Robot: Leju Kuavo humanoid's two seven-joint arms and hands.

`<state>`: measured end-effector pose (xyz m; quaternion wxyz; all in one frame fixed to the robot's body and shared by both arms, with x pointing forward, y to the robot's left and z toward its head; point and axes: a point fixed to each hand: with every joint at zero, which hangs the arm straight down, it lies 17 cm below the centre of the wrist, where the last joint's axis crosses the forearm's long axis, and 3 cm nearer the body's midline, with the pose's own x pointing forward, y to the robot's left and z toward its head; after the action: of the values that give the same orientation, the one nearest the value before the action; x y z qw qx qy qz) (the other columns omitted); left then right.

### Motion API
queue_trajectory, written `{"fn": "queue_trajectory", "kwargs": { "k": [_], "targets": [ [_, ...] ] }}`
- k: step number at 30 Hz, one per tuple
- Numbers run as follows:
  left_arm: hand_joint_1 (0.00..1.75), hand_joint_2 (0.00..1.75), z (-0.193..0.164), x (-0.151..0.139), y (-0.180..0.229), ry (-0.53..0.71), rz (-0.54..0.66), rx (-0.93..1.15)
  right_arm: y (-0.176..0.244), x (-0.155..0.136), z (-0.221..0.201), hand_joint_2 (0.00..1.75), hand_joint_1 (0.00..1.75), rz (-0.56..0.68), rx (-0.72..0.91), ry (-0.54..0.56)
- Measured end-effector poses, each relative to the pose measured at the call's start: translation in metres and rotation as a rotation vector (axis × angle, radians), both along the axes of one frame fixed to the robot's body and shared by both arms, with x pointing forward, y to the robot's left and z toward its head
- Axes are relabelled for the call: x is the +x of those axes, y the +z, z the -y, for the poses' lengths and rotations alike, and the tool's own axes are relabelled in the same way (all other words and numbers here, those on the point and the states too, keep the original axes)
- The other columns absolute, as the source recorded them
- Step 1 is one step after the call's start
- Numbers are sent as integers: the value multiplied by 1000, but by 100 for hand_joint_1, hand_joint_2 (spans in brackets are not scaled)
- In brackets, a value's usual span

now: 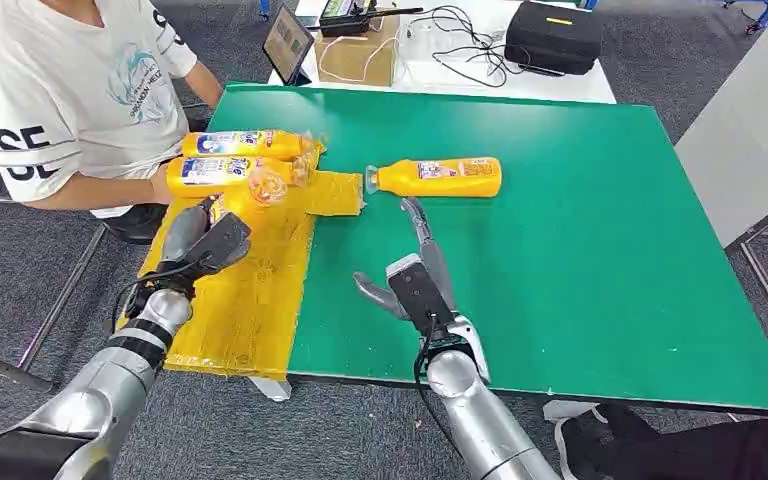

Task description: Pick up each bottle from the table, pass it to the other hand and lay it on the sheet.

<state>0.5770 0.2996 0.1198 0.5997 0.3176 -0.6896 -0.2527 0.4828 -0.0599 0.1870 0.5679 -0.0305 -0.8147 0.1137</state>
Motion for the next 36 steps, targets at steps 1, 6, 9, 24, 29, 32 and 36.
{"fn": "queue_trajectory", "kwargs": {
  "k": [1, 6, 9, 24, 29, 32, 36],
  "targets": [
    [175, 175, -4, 1, -6, 8, -26, 65, 1, 0, 1, 175, 0, 3, 3, 0],
    [175, 175, -8, 2, -11, 13, -51, 144, 3, 0, 0, 175, 0, 4, 7, 4],
    [175, 175, -13, 1, -24, 2, -95, 285, 4, 0, 0, 175, 0, 6, 11, 11],
    [0, 175, -24, -17, -96, -175, -387, 745, 13, 2, -6, 175, 0, 25, 15, 58],
    [0, 175, -17, -17, -96, -205, -385, 719, 13, 2, -7, 175, 0, 23, 10, 60],
    [0, 175, -13, -18, -95, -228, -376, 685, 13, 2, -7, 175, 0, 23, 6, 61],
    [0, 175, -10, -20, -94, -252, -359, 619, 13, 3, -7, 175, 0, 23, 5, 64]
  ]
}}
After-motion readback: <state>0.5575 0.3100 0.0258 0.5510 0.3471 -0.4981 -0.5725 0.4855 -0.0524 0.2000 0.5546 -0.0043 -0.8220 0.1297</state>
